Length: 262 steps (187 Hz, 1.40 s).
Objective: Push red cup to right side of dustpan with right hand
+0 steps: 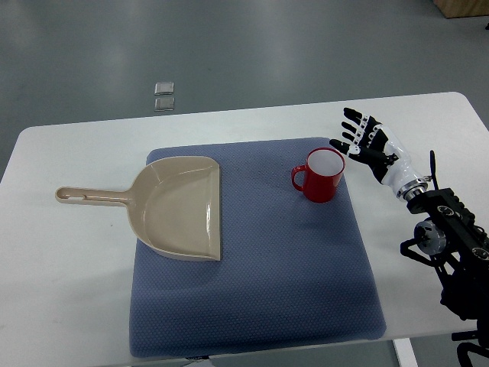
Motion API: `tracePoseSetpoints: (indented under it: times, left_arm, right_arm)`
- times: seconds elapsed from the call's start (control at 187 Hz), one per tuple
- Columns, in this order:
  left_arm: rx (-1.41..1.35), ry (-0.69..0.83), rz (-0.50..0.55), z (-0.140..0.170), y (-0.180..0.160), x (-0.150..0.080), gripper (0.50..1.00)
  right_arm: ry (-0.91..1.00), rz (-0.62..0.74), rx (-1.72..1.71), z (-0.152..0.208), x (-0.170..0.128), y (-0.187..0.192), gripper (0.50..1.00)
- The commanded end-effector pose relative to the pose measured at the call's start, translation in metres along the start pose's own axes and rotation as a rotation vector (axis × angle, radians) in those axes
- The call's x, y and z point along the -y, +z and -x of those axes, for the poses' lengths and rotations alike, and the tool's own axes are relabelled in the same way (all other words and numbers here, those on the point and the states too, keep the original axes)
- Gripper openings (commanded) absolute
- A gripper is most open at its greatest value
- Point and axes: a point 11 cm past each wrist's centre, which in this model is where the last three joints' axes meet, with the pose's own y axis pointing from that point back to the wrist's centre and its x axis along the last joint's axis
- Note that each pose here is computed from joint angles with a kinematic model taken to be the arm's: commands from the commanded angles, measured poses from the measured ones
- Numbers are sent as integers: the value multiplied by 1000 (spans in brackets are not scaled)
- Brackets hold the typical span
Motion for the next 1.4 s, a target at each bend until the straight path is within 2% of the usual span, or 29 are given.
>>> tracePoseSetpoints:
  times: [0.0,1.396]
  left_arm:
    - [-1,-2,0,1,0,0,1000]
    - [4,-1,-7,1,-4,0,1000]
  right_arm:
    - [-1,-1,-1,0,1,-1,928]
    - [-42,-28,-14,-8,-1,-11,930]
